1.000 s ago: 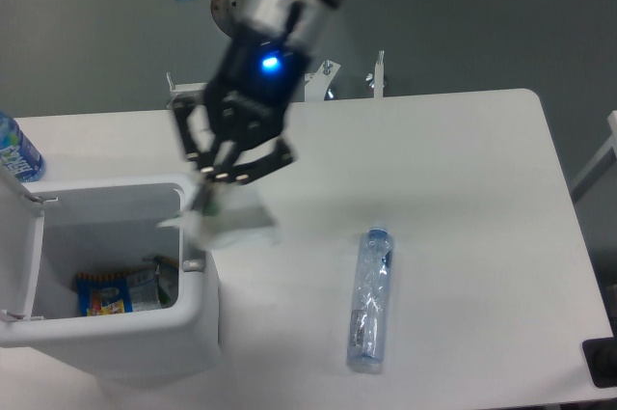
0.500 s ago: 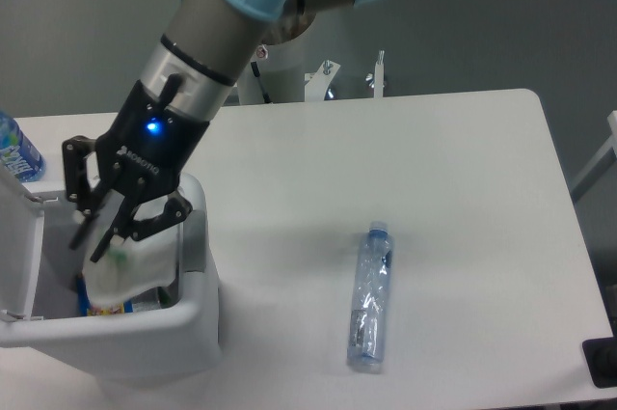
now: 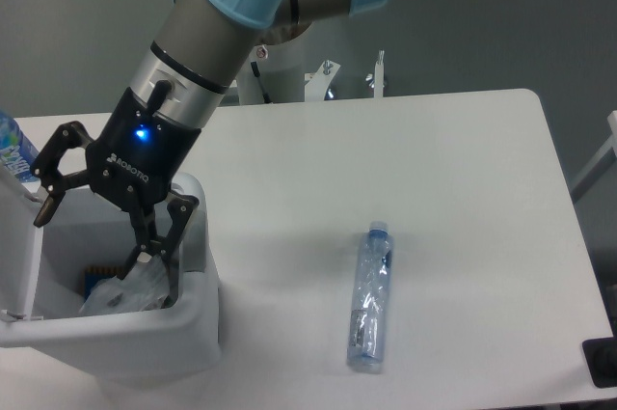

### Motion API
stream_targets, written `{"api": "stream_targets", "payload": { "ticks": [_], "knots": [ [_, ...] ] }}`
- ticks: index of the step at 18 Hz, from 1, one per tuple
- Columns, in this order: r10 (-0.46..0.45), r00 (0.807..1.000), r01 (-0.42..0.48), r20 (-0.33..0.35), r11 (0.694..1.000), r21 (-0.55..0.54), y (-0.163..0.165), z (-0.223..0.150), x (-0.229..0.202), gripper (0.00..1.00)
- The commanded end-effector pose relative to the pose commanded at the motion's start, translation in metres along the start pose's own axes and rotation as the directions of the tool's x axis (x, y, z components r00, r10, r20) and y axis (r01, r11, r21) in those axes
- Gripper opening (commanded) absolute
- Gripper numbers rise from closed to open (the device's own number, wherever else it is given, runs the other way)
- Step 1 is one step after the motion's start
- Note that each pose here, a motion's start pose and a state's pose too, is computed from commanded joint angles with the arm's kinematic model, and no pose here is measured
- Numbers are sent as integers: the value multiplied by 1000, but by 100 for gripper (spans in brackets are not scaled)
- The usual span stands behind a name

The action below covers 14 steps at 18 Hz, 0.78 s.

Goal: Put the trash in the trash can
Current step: 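Open the gripper to drop the wrapper into the bin, then move the open gripper over the clear plastic water bottle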

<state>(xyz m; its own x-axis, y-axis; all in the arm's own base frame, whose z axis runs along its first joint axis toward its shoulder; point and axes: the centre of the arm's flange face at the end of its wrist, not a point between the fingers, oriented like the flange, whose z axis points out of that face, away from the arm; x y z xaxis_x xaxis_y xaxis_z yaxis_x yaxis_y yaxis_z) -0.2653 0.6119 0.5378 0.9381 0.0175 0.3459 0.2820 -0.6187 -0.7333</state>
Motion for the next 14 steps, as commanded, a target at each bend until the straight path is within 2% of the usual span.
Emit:
{"api": "stream_targets", "payload": {
  "ticks": [3,6,11,14],
  "knots": [
    [-116,984,113,134,993,28,-1,-36,-43,100],
    [-136,942,134,308,991,26,5,-66,-76,100],
    [-168,903,166,395,985,39,17,-100,-129,100],
    [-137,875,181,464,982,-52,32,-103,-154,100]
  ]
}}
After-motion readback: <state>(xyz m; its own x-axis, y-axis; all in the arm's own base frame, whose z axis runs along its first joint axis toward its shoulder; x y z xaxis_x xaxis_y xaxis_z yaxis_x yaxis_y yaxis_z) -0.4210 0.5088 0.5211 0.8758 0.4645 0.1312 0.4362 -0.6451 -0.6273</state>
